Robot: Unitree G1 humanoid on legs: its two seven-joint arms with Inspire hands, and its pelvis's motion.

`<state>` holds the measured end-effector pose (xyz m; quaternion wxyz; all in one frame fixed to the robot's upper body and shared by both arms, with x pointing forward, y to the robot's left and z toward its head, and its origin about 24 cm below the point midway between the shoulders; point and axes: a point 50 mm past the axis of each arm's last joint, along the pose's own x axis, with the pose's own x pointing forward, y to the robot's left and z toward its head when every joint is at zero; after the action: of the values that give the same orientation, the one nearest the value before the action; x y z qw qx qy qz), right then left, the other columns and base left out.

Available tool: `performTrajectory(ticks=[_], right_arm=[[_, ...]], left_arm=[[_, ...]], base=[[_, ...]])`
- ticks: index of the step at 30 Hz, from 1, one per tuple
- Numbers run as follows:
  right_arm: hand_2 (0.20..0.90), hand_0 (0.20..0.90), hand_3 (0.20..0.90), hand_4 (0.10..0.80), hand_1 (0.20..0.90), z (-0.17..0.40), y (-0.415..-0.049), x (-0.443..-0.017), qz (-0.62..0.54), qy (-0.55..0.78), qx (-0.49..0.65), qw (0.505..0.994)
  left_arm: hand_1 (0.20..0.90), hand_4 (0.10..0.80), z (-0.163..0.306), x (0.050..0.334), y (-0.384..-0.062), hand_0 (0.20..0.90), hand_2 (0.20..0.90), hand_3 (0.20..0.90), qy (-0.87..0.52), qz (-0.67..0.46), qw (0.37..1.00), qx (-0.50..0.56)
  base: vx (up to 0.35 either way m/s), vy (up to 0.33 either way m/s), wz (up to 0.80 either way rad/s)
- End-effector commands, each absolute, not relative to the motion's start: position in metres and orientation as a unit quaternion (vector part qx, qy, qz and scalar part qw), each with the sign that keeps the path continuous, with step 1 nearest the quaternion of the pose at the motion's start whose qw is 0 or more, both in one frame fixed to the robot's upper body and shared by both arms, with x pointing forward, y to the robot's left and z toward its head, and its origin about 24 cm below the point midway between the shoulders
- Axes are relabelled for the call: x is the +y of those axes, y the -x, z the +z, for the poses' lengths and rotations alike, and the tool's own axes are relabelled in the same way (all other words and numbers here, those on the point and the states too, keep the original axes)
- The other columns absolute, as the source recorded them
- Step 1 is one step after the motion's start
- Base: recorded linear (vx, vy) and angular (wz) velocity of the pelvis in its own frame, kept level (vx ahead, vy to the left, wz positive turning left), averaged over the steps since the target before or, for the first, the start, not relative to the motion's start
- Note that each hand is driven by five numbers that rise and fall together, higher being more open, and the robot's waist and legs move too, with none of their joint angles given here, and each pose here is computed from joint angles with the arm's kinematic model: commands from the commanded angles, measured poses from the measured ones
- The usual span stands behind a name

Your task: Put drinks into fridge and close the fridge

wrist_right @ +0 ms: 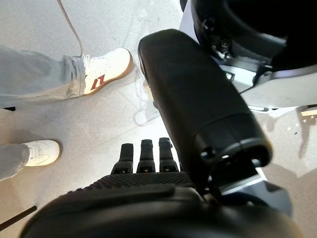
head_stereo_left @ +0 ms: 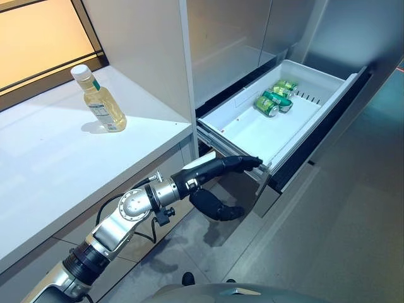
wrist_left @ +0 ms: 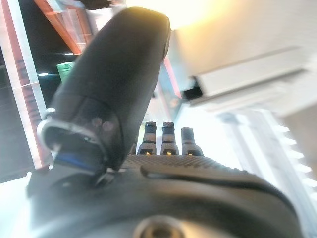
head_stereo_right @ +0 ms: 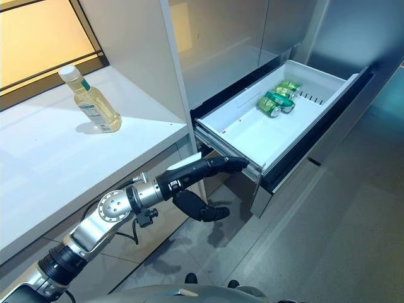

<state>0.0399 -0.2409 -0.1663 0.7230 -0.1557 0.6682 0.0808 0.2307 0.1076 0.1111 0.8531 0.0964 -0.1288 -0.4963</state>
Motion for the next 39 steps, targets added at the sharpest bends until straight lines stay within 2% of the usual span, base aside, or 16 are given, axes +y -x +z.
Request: performTrajectory(ticks=[1, 3, 14, 25, 30, 39], right_arm=[[0.9, 0.9, 0.9, 0.8, 0.9, -0.162, -0.082, -0.228, 0.075, 0.126, 0.607, 0.781], [0.9, 0.9, 0.9, 0.8, 0.9, -0.163, -0.081, -0.228, 0.074, 0.125, 0.608, 0.781], [0.9, 0.9, 0.9, 0.8, 0.9, -0.166, -0.07, -0.224, 0.068, 0.108, 0.617, 0.777], [0.9, 0.9, 0.9, 0.8, 0.9, -0.167, -0.066, -0.225, 0.065, 0.109, 0.624, 0.771], [0.9, 0.9, 0.9, 0.8, 0.9, -0.167, -0.064, -0.225, 0.065, 0.111, 0.626, 0.769], [0.9, 0.9, 0.9, 0.8, 0.9, -0.167, -0.067, -0.227, 0.064, 0.114, 0.63, 0.766]], left_arm=[[0.9, 0.8, 0.197, 0.108, -0.241, 0.9, 0.9, 0.9, -0.028, -0.454, 0.824, -0.337], [0.9, 0.8, 0.204, 0.114, -0.242, 0.9, 0.9, 0.9, -0.017, -0.433, 0.828, -0.356], [0.9, 0.8, 0.234, 0.172, -0.259, 0.9, 0.9, 0.9, -0.05, -0.12, 0.883, -0.451], [0.9, 0.8, 0.253, 0.221, -0.261, 0.9, 0.9, 0.9, -0.167, 0.132, 0.847, -0.487], [0.9, 0.8, 0.246, 0.246, -0.269, 0.9, 0.9, 0.9, -0.254, 0.227, 0.834, -0.434], [0.9, 0.8, 0.215, 0.269, -0.29, 0.9, 0.9, 0.9, -0.249, 0.256, 0.886, -0.297]], base=[[0.0, 0.0, 0.0], [0.0, 0.0, 0.0], [0.008, -0.005, 0.01], [0.009, 0.0, 0.0], [0.0, 0.0, 0.0], [0.0, 0.0, 0.0]])
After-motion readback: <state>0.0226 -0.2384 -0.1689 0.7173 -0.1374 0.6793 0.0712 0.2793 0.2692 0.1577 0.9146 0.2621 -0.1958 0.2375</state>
